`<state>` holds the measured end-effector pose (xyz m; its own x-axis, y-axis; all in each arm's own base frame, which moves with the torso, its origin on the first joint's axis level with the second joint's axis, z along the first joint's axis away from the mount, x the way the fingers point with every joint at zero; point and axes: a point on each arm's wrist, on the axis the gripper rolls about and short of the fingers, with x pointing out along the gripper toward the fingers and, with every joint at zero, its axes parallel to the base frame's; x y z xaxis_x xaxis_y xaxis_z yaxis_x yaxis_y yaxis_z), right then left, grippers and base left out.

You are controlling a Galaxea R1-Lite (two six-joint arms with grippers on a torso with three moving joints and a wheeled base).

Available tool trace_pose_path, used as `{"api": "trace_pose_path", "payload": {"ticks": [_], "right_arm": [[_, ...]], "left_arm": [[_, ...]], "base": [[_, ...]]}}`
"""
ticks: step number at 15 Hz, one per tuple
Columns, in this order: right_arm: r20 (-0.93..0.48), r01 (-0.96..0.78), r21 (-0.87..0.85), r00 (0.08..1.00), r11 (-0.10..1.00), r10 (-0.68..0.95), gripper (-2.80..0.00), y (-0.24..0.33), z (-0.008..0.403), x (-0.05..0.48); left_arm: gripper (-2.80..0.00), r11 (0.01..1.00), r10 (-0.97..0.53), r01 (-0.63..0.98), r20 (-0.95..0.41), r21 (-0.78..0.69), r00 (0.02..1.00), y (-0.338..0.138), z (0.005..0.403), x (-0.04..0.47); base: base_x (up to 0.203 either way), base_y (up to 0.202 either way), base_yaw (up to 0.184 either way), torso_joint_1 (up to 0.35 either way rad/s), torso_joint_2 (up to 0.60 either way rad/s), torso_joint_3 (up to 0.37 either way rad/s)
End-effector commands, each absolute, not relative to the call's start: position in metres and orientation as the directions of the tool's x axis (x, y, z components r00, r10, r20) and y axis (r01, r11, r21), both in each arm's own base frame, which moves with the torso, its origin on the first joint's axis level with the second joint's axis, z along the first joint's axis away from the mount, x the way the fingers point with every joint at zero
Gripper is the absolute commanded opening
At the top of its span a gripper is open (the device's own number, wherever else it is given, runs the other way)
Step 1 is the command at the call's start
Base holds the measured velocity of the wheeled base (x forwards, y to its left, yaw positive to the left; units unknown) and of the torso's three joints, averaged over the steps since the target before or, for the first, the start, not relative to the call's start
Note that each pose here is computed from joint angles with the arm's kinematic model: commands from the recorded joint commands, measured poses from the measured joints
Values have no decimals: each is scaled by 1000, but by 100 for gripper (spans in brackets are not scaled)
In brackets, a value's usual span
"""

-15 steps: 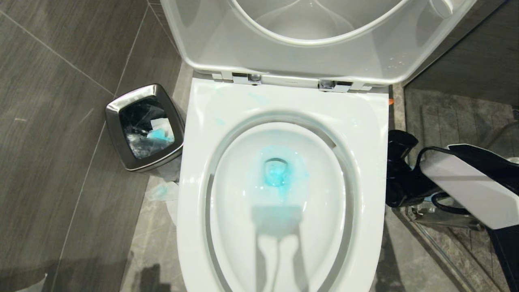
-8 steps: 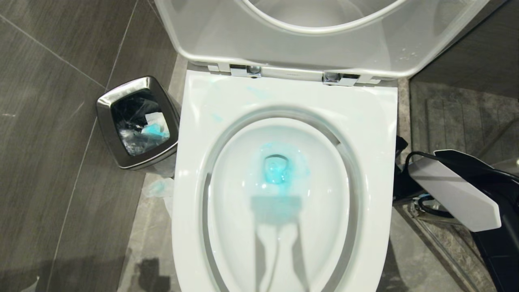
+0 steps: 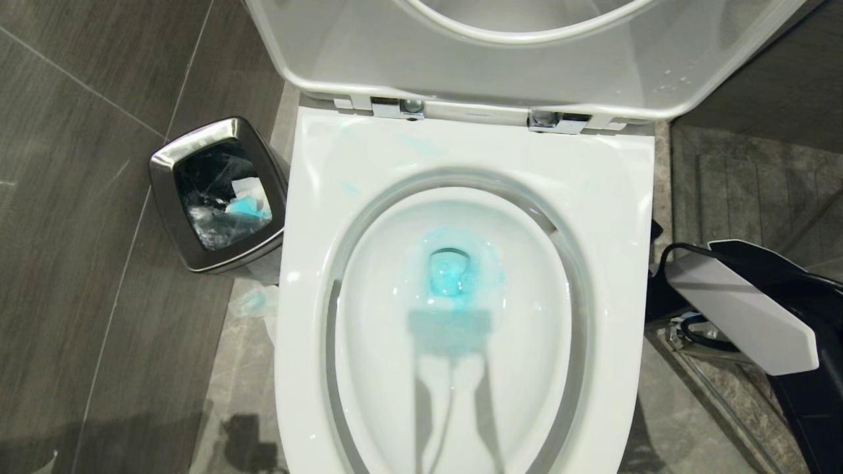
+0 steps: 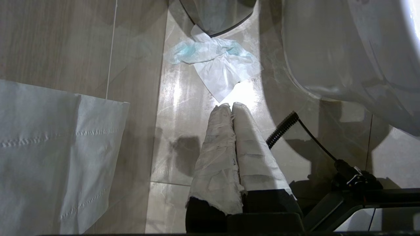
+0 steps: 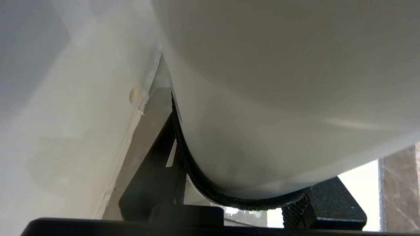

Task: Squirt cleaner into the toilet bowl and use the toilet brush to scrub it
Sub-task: Place the cleaning agent on the floor

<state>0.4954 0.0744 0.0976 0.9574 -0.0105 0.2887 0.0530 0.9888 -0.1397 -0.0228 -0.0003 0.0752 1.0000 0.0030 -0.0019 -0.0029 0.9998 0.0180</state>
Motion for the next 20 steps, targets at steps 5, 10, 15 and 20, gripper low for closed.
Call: {"api": "trace_pose_path", "payload": {"ticks": [5,10,15,20], "right_arm": [[274,56,-143,962,988,-15,-280,72,105,481],[269,59,-144,963,988,-18,-280,71,113,474],[282,59,-141,959,988,-17,-280,70,117,474],[320,56,-130,947,990,-12,-280,71,117,476]], "left_arm": [[-280,1000,5,-5,-3,15,1000,0,75,-23],[-280,1000,5,-5,-3,15,1000,0,75,-23],[-280,1000,8,-8,-3,5,1000,0,75,-23],[-280,1000,8,-8,-3,5,1000,0,75,-23]], "base": [[0,0,0,0,0,0],[0,0,0,0,0,0],[0,0,0,0,0,0],[0,0,0,0,0,0]]}}
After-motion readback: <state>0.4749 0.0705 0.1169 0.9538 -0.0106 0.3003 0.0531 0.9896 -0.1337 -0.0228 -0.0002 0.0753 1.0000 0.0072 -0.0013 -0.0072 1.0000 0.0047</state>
